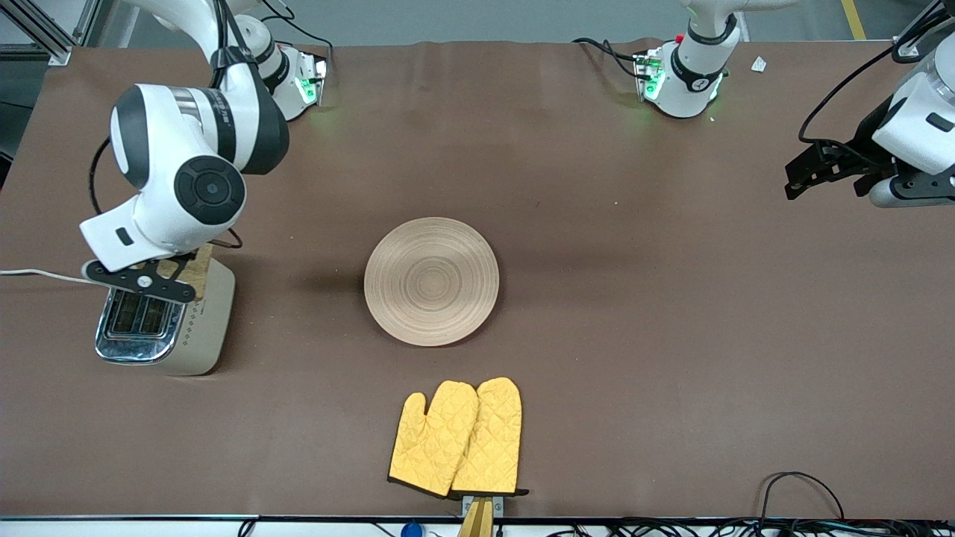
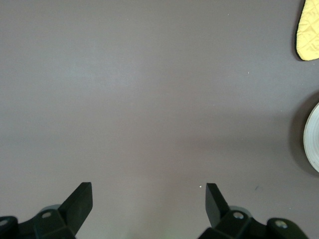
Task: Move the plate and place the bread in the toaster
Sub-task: 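Lower the bread slice into the toaster slot with the right gripper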
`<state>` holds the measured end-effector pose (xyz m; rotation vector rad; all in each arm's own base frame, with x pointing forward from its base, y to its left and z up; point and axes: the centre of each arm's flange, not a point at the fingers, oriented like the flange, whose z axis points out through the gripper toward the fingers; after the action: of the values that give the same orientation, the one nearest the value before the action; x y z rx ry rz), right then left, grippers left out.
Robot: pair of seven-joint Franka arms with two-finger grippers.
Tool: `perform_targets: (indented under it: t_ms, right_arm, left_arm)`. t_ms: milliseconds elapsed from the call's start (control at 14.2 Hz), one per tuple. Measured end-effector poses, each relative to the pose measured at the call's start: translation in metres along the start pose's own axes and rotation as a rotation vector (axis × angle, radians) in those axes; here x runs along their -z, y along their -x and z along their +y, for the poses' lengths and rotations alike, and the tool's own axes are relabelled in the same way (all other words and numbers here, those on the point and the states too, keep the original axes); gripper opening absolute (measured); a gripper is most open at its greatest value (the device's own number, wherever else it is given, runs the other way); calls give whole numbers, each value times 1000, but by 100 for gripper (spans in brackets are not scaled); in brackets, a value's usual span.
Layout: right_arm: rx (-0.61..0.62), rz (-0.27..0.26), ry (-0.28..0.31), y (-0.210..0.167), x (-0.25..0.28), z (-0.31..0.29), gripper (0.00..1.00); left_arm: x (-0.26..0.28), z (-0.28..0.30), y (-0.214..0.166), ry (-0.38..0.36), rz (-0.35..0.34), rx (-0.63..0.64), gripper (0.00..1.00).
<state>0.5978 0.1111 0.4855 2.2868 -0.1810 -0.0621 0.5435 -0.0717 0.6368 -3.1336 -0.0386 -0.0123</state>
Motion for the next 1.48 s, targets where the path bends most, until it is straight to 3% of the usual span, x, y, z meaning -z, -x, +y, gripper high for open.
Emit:
perform_targets:
  t_ms: [140,492,1475]
  right_arm:
    - [-20,-6,32,-13,-20,8,3]
    - [-46,-24,37,-46,-82,13,3]
    - [-16,-32,52,-49,-91,-9,3]
  left_arm:
    - [0,0,0,0,0,0,100]
    - [-2,0,0,-1,-3,1,100]
    - [-2,-3,0,-1,-4,6,100]
